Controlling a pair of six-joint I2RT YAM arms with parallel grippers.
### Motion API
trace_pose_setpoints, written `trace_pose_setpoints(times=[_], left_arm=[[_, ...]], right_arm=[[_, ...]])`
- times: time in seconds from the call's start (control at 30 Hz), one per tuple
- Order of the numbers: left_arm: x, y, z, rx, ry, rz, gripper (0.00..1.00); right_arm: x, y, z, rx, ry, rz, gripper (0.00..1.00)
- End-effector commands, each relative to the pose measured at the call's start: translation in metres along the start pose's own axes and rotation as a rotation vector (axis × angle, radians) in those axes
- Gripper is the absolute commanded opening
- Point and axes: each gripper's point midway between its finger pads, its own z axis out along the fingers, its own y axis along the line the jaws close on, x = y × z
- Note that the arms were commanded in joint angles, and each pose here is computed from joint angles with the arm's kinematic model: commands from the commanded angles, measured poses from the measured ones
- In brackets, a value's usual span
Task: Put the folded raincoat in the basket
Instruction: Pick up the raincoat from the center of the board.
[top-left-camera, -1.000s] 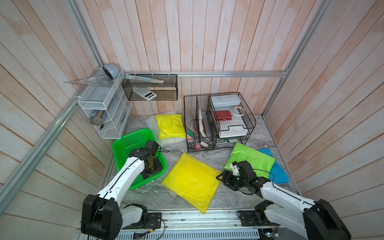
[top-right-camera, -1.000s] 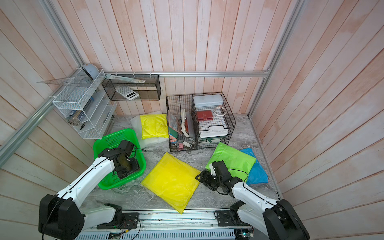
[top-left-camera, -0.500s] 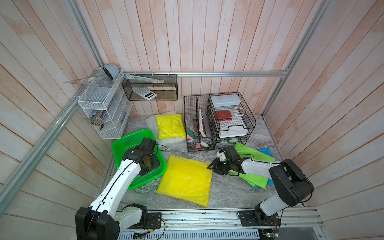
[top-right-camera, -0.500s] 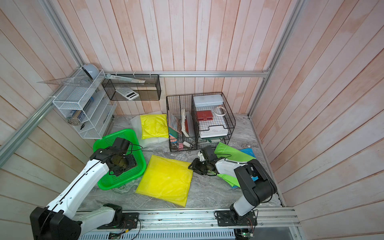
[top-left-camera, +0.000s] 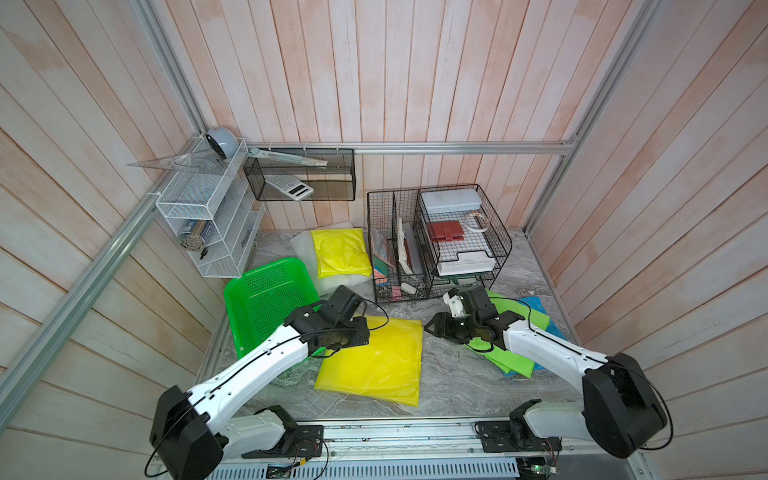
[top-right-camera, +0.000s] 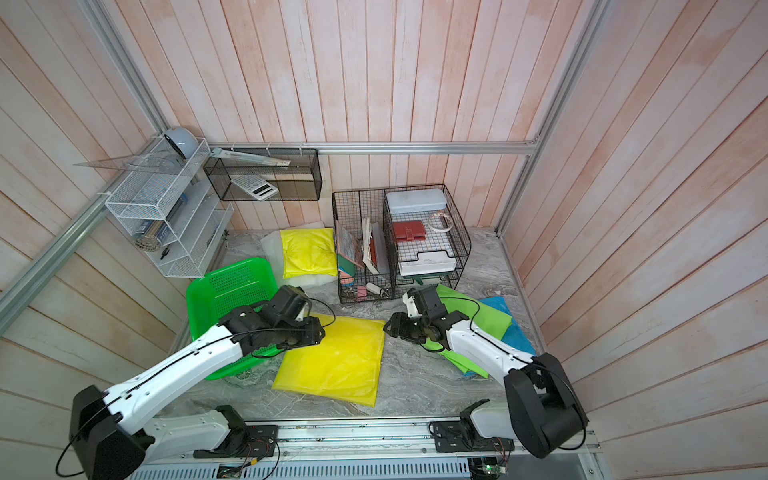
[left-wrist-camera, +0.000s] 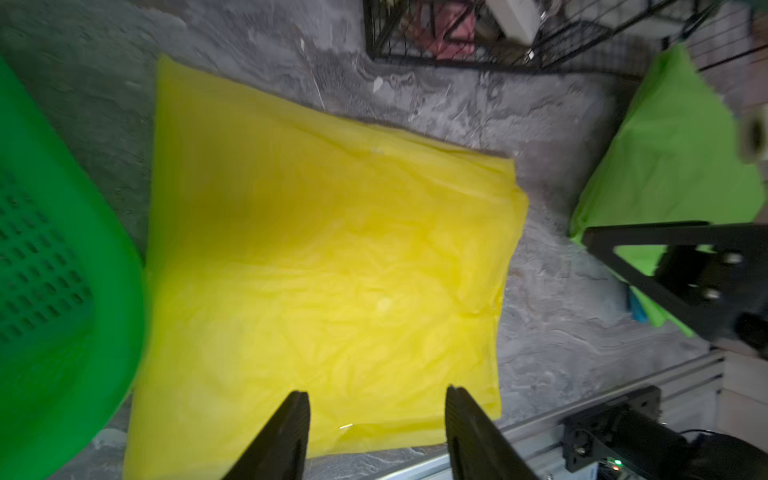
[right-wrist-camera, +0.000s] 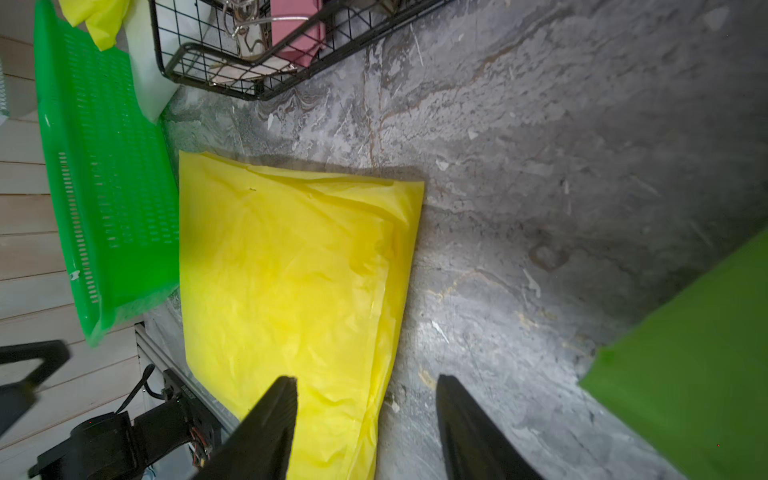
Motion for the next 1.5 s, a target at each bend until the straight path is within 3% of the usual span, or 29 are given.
trace_pose_setpoints(times=[0.0,0.2,0.57,0.63,0.83,0.97,1.17,1.2,1.33,1.47], left_arm=[[0.003,-0.005,0.030,-0.025,-0.016,-0.009,0.56],[0.019,0.026,0.070,-0.174,0.032,-0.049,0.54],[0.035,0.042,0.090,-0.192,0.048,-0.106,0.52],[0.037,0.044,0.092,-0.194,0.051,-0.109,0.52],[0.040,0.047,0.098,-0.208,0.067,-0.112,0.52],[0.042,0.045,0.100,-0.200,0.075,-0.115,0.52],[0.036,0.038,0.091,-0.171,0.055,-0.115,0.57],[0.034,0.036,0.087,-0.164,0.046,-0.113,0.60],[0.021,0.024,0.069,-0.116,-0.003,-0.112,0.69],[0.013,0.015,0.054,-0.064,-0.046,-0.114,0.71]], right_arm=[[0.030,-0.008,-0.001,-0.012,0.059,0.036,0.62],[0.056,0.001,0.016,-0.058,0.099,0.038,0.65],[0.062,-0.009,0.057,-0.052,0.136,0.099,0.69],[0.063,-0.006,0.064,-0.076,0.157,0.109,0.62],[0.069,-0.006,0.077,-0.092,0.186,0.136,0.57],[0.071,-0.008,0.081,-0.095,0.187,0.145,0.47],[0.065,-0.007,0.076,-0.085,0.168,0.111,0.03],[0.061,-0.007,0.072,-0.071,0.155,0.092,0.00],[0.046,-0.009,0.041,0.028,0.138,-0.032,0.00],[0.035,-0.029,0.002,0.100,0.158,-0.071,0.00]])
